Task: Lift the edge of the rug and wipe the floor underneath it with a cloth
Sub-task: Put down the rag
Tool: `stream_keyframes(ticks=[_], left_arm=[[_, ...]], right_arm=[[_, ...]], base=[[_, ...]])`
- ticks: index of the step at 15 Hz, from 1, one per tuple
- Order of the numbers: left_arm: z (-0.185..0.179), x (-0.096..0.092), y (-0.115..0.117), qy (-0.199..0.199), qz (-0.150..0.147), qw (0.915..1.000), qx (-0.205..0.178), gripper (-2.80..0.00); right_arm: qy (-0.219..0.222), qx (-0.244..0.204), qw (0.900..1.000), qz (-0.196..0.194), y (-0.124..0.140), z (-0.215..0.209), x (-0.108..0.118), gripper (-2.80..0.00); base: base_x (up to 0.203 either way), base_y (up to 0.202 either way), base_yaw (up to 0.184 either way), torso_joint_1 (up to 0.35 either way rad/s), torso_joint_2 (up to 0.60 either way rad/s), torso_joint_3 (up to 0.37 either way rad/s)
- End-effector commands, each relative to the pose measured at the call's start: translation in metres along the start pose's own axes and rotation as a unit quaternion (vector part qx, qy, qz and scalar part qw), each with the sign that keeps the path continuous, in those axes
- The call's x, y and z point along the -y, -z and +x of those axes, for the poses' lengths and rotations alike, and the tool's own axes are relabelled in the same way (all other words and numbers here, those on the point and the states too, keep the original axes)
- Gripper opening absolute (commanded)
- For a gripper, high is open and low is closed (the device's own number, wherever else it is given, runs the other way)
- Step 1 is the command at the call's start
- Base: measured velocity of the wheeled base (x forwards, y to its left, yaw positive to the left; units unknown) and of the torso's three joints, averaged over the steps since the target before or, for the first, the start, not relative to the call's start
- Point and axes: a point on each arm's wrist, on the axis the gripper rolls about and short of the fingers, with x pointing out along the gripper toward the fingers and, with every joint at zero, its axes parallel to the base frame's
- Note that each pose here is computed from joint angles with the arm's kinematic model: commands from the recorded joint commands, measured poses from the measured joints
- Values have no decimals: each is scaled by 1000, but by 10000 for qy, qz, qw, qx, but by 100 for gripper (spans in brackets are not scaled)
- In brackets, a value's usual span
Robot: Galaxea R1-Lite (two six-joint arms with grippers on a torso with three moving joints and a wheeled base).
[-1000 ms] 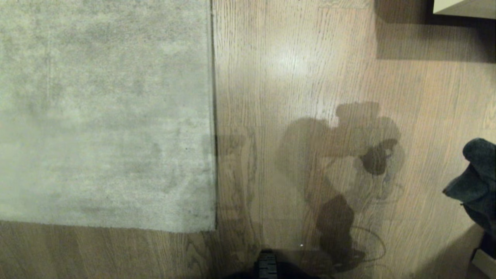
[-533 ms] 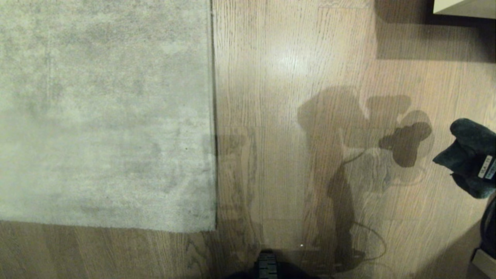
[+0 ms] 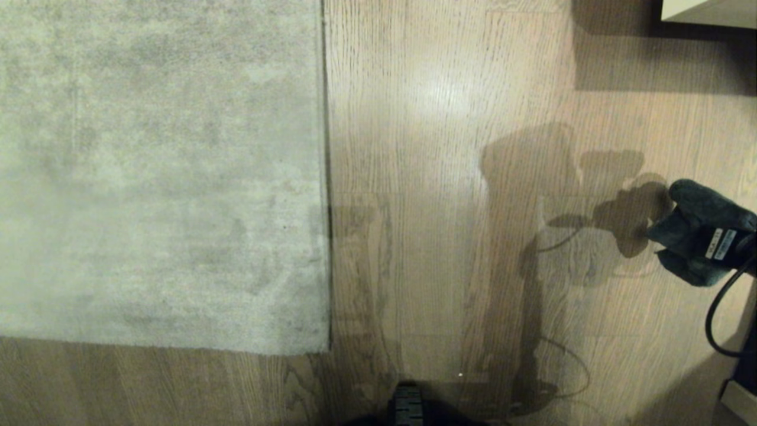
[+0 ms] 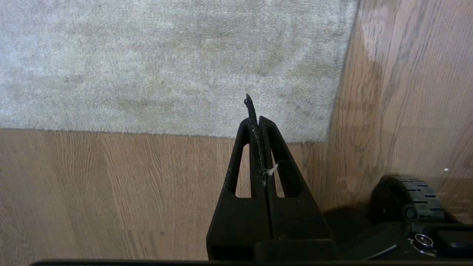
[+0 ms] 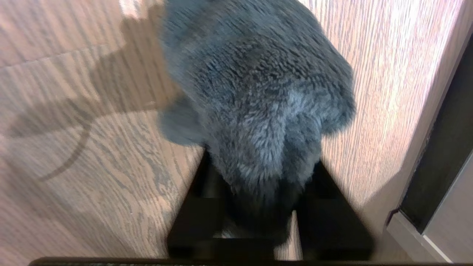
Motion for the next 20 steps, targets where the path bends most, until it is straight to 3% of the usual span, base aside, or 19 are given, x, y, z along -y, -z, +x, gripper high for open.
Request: stream_keyframes(ticks=[1, 11, 17, 20], left_arm=[[0, 0, 0, -2, -2, 10000, 1, -280], [0, 0, 0, -2, -2, 10000, 1, -280], [0, 0, 0, -2, -2, 10000, 1, -280], [0, 0, 0, -2, -2, 10000, 1, -280]], right_arm=[[30, -46, 10000, 15, 2, 3, 2, 0], [31, 122, 9999, 59, 7, -42, 2, 0], [-41, 983, 9951, 18, 0, -109, -2, 0], [-91, 1364, 9906, 1, 10, -144, -3, 0]], base=[[0, 0, 0, 0, 0, 0], [0, 0, 0, 0, 0, 0], [0, 0, 0, 0, 0, 0], [0, 0, 0, 0, 0, 0]])
